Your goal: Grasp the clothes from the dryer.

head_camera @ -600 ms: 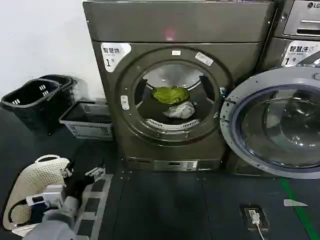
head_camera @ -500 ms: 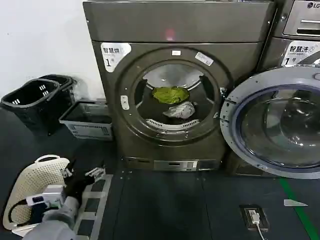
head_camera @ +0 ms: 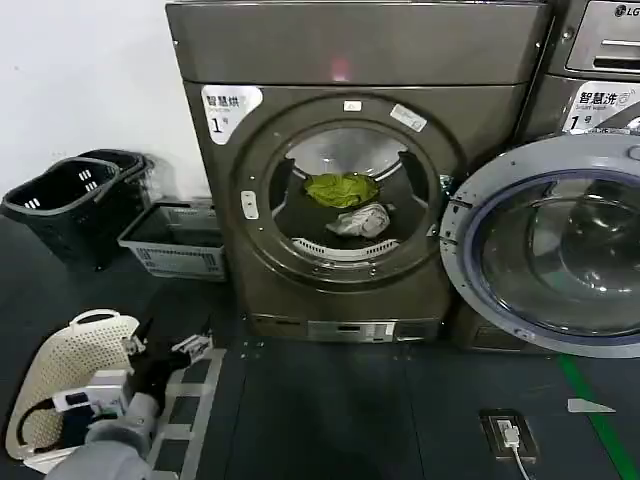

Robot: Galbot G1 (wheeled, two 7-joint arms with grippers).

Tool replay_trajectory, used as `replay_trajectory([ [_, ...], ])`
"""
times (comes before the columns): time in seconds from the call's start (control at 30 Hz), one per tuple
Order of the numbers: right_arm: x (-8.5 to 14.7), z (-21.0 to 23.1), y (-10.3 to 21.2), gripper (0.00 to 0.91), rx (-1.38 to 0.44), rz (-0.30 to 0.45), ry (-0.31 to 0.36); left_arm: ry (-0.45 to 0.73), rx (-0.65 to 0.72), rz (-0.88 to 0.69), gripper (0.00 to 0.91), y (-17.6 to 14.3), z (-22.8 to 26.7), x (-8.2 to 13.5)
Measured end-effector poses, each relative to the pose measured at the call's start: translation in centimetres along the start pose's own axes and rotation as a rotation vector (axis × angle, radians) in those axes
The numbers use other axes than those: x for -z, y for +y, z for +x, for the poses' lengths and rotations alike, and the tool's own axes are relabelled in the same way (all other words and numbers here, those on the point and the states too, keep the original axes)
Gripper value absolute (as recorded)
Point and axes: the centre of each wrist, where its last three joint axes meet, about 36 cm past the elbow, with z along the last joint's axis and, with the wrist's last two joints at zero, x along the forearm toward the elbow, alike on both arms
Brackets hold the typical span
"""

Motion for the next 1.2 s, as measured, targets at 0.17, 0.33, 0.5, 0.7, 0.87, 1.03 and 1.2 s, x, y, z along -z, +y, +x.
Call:
replay_trajectory([
  [0.17, -0.02, -0.05, 0.0, 0.907, -0.004, -0.006, -0.003, -0.002, -0.004, -0.001, 0.907, -0.02, -0.04, 0.06],
  [0.33, -0.07, -0.12, 0.04, 0.907, -0.009, -0.008, -0.002, 0.001, -0.002, -0.001, 0.907, 0.06, -0.23, -0.02],
  [0.5, 0.05, -0.23, -0.08, 0.907, -0.014, -0.008, -0.005, 0.0, -0.004, 0.002, 0.907, 0.04, -0.24, 0.0],
  [0.7, -0.05, -0.16, -0.17, 0.907, -0.019, -0.009, -0.004, 0.0, -0.003, 0.005, 0.907, 0.06, -0.26, -0.02],
  [0.87, -0.17, -0.17, -0.24, 0.907, -0.024, -0.01, -0.001, 0.001, -0.005, 0.007, 0.907, 0.02, -0.25, -0.03],
  [1.03, -0.3, -0.2, -0.31, 0.907, -0.03, -0.012, 0.001, 0.004, -0.008, 0.009, 0.907, -0.02, -0.39, -0.12],
  [1.2, -0.31, -0.17, -0.29, 0.907, -0.031, -0.013, 0.0, 0.007, -0.008, 0.011, 0.907, -0.02, -0.49, -0.2],
])
